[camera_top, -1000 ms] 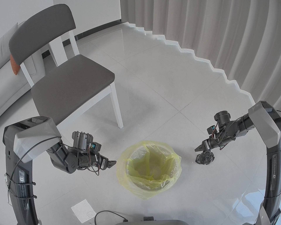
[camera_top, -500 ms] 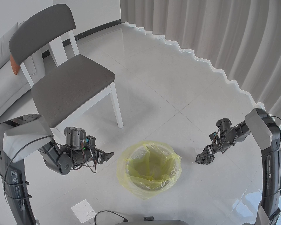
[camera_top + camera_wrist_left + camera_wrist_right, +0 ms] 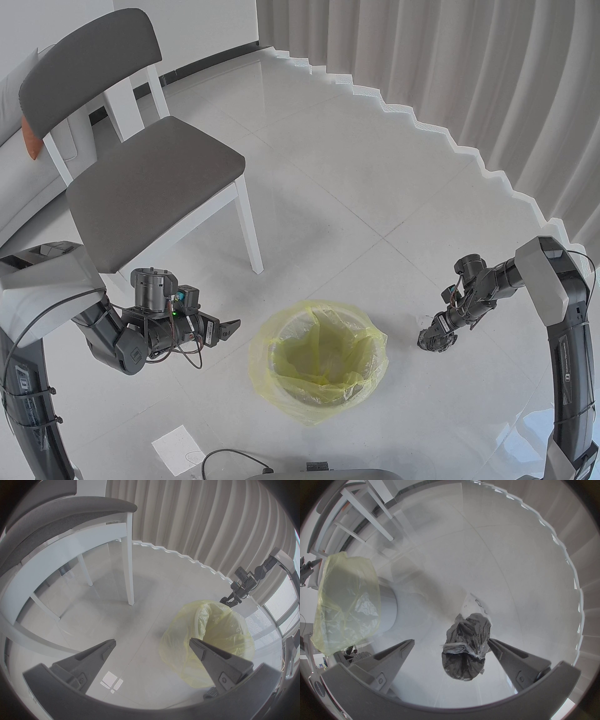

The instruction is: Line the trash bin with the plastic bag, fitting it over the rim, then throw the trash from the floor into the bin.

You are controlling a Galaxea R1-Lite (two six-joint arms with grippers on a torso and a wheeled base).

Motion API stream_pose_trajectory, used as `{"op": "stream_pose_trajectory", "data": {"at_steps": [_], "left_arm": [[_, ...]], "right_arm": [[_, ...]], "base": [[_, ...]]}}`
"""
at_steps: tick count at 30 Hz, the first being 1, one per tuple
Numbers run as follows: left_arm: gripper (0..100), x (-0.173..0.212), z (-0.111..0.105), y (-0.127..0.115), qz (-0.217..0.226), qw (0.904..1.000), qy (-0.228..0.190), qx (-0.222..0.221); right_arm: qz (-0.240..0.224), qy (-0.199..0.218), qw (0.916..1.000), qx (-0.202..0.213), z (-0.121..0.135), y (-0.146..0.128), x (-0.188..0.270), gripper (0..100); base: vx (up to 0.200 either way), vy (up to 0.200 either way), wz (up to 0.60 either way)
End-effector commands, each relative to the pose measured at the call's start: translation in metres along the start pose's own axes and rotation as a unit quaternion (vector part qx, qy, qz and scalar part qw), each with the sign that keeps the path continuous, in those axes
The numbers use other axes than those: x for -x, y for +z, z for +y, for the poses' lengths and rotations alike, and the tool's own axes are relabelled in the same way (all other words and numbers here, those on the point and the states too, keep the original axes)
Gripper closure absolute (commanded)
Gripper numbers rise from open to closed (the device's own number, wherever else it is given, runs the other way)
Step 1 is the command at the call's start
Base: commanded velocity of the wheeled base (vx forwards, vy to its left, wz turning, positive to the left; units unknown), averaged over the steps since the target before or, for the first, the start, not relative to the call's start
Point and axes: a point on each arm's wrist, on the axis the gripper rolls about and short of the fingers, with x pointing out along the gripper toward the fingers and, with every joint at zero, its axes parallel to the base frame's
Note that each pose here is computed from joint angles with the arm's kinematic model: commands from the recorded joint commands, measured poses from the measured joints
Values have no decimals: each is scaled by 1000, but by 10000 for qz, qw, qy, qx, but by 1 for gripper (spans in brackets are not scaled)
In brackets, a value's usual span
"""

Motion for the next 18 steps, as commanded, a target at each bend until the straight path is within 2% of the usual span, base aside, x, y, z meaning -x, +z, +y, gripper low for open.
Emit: {"op": "stream_pose_trajectory", "data": {"at_steps": [1,7,12,16,18], "left_arm": [[0,3,-1,4,-66,10000,-1,-23],[0,2,-1,2,-36,10000,2,1],[0,5,-1,1,-52,10000,3,25],[0,8,-1,1,-209,9998,29,62],[0,9,-2,0,-282,9995,45,126]], "right_arm": [[5,-10,10000,7,-2,1,-4,100],[62,0,10000,46,-3,-3,-1,100],[-117,-30,9999,101,4,3,40,100],[-561,-65,9980,274,21,14,89,100],[-841,-48,9954,452,38,20,117,100]], "base": [[0,0,0],[0,0,0],[0,0,0],[0,0,0],[0,0,0]]}}
